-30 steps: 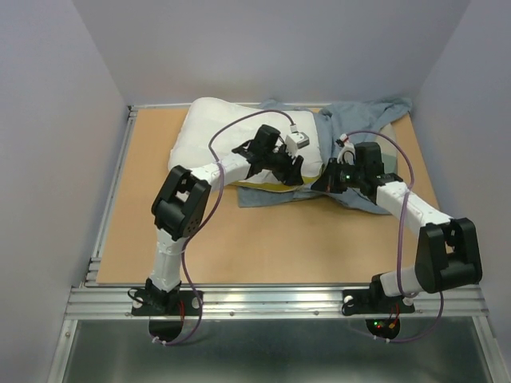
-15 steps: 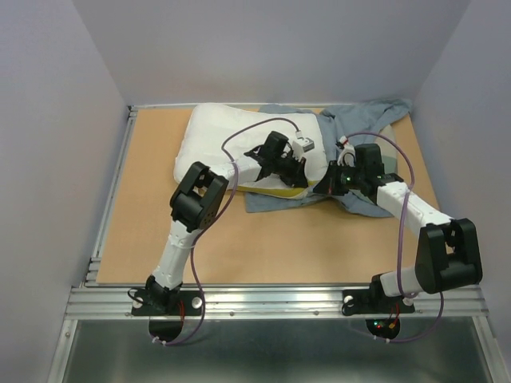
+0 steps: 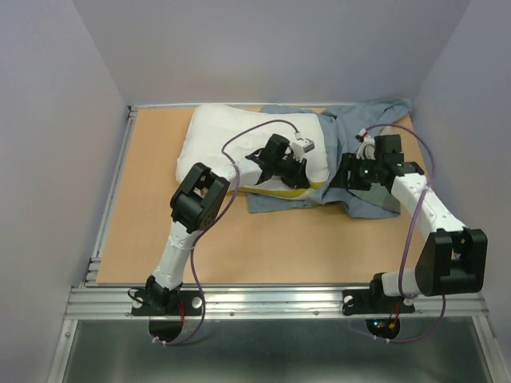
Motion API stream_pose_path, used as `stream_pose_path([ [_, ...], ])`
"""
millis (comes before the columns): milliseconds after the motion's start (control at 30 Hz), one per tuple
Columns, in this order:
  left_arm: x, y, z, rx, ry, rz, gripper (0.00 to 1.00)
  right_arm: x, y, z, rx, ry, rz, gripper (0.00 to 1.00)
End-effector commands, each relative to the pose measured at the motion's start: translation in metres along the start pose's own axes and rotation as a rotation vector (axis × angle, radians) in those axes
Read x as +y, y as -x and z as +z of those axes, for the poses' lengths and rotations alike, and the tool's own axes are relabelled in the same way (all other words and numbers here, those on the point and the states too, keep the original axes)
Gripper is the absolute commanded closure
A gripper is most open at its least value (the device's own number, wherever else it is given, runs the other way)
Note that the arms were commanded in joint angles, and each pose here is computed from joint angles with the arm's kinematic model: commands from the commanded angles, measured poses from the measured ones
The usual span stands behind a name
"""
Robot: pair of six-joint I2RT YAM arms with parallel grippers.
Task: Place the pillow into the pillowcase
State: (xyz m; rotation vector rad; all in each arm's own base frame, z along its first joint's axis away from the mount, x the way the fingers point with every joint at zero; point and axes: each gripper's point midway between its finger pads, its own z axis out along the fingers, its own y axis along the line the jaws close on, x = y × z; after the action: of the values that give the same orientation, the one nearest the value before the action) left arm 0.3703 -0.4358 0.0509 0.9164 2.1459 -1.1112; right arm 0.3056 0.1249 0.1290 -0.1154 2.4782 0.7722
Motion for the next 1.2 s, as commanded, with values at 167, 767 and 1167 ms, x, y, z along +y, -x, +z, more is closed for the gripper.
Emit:
stream_pose_path([
  [167,0.046,-0.053,-0.005,0.130,0.175,-0.073,1.00,-0.049,0.115,-0.032,-0.227,-0.310,-0.036,0.50],
  [767,0.048,-0.046,-0.001,0.118,0.174,-0.072,1.00,-0.054,0.067,0.046,0.035,-0.236,0.064,0.77],
  [1167,0.044,-0.044,0.006,0.106,0.154,-0.090,1.00,0.066,0.124,0.012,-0.099,0.287,0.058,0.99],
])
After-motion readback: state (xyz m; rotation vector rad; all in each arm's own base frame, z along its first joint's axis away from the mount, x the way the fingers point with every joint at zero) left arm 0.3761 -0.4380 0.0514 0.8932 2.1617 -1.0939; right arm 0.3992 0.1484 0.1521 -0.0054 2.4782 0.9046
